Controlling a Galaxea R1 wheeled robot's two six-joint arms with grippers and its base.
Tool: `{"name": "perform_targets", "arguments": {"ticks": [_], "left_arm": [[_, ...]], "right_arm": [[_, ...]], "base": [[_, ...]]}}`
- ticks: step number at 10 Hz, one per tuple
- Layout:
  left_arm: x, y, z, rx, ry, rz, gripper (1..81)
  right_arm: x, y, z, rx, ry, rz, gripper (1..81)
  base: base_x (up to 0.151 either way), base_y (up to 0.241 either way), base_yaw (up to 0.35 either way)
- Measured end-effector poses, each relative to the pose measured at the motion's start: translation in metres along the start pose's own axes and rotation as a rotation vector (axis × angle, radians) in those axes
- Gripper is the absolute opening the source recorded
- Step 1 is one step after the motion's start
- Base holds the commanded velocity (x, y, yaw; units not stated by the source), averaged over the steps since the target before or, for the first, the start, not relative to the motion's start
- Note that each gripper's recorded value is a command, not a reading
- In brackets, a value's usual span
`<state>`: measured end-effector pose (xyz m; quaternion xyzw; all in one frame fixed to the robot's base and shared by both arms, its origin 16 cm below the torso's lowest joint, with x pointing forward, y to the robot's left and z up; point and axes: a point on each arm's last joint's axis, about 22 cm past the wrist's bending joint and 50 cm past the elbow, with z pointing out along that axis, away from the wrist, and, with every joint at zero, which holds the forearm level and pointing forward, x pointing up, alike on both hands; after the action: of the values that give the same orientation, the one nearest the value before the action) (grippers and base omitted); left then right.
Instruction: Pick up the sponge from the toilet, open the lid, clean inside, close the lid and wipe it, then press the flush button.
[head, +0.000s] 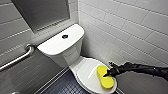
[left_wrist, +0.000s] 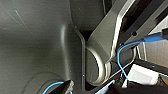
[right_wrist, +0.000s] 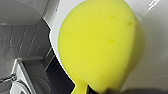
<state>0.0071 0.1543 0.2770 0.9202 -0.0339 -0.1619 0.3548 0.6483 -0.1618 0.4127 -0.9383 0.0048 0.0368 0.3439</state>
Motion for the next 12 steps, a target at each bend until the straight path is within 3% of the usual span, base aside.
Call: {"name": "perform_targets", "arguments": {"ticks": [3, 5, 6, 8, 9, 11, 12], "left_arm": [[0.000, -0.001, 0.000, 0.001, 0.000, 0.001, 81.1], [0.000, 0.000, 0.000, 0.000, -0.001, 0.000, 81.1], [0.000, -0.001, 0.000, 0.001, -0.001, 0.000, 81.1], [-0.001, -0.004, -0.001, 0.007, -0.002, 0.001, 81.1], [-0.001, -0.004, -0.001, 0.007, -0.002, 0.000, 81.1], [-0.001, -0.004, -0.001, 0.008, -0.003, 0.000, 81.1], [-0.001, -0.004, -0.001, 0.008, -0.002, 0.001, 81.1]], "right_arm": [[0.004, -0.030, 0.061, -0.004, -0.041, -0.020, 1.0], [0.018, -0.041, 0.084, -0.024, -0.030, -0.034, 1.0], [0.030, -0.048, 0.087, -0.020, -0.001, -0.051, 1.0], [0.075, -0.056, 0.081, 0.001, 0.147, -0.087, 1.0], [0.092, -0.053, 0.077, -0.007, 0.194, -0.087, 1.0], [0.099, -0.034, 0.081, -0.007, 0.253, -0.056, 1.0], [0.082, -0.017, 0.095, -0.011, 0.248, -0.023, 1.0]], "base": [[0.000, 0.000, 0.000], [0.000, 0.000, 0.000], [0.000, 0.000, 0.000], [0.000, 0.000, 0.000], [0.000, 0.000, 0.000], [0.000, 0.000, 0.000], [0.000, 0.000, 0.000]]}}
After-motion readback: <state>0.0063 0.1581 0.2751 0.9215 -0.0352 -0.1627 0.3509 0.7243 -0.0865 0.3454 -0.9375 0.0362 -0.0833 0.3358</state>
